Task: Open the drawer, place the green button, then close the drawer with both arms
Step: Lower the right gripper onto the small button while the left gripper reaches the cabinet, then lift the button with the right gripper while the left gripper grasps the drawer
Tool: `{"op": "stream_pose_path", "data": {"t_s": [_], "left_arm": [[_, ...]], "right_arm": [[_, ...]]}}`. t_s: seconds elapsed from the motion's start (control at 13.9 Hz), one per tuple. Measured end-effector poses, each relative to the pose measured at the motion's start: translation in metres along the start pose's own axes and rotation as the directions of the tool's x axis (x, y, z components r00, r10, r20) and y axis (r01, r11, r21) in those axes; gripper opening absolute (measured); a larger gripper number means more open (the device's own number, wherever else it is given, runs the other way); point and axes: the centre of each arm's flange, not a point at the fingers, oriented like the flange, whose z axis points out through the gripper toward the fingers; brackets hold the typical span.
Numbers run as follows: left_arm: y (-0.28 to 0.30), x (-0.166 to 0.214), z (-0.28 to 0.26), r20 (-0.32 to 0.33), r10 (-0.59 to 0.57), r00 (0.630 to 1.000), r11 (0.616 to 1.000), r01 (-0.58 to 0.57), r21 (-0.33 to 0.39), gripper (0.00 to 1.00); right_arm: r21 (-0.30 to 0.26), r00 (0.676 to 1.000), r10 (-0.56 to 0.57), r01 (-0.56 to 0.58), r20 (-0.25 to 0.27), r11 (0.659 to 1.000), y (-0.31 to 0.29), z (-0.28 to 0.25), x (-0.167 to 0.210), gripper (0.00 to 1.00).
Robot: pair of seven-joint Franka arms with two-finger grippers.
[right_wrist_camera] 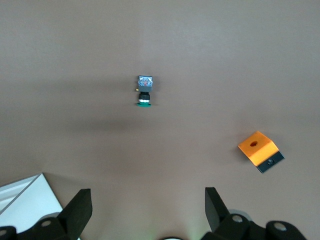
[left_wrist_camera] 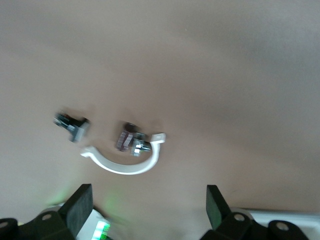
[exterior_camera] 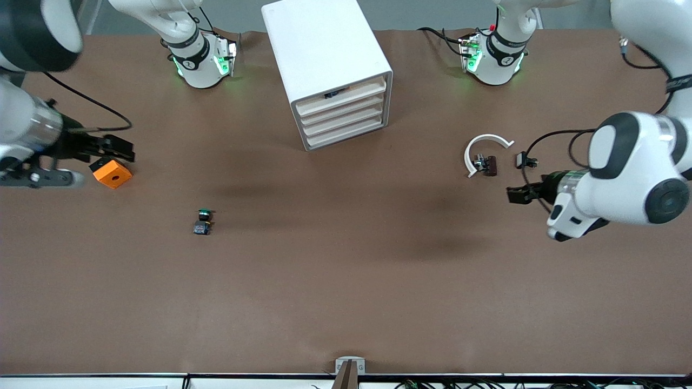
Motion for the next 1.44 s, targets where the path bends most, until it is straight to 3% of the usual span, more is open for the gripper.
{"op": "stream_pose_path", "data": {"t_s": [0.22,0.36,0.5,0.72,0.93,1.22,1.44], "left_arm": [[0.042,0.002,0.05,0.06,-0.2,0.978,0.979,0.198,0.045,1.0],[0.076,-0.005,0.085,0.091,-0.364,0.927,0.93,0.356,0.089,1.0],[0.106,-0.014,0.117,0.089,-0.533,0.842,0.843,0.517,0.149,1.0],[0.141,-0.034,0.154,0.052,-0.724,0.688,0.68,0.699,0.222,1.0],[0.17,-0.063,0.175,0.135,-0.782,0.608,0.619,0.733,0.281,1.0],[0.203,-0.094,0.209,0.192,-0.896,0.402,0.445,0.796,0.41,1.0],[0.222,-0.109,0.242,0.218,-0.936,0.277,0.351,0.783,0.513,0.96]], "right_arm": [[-0.006,1.0,-0.018,0.018,-0.015,1.0,-0.016,0.059,0.018,1.0],[-0.004,0.999,-0.011,0.011,-0.037,1.0,-0.02,0.091,0.022,1.0],[-0.002,0.998,-0.013,0.013,-0.066,1.0,-0.023,0.111,0.024,1.0],[0.003,0.994,-0.008,0.008,-0.111,1.0,-0.032,0.146,0.024,1.0],[0.006,0.992,0.01,-0.01,-0.125,1.0,-0.048,0.181,0.025,1.0],[0.006,0.989,0.025,-0.025,-0.147,1.0,-0.045,0.226,0.046,1.0],[0.001,0.988,0.044,-0.045,-0.148,0.999,-0.032,0.26,0.059,1.0]]}}
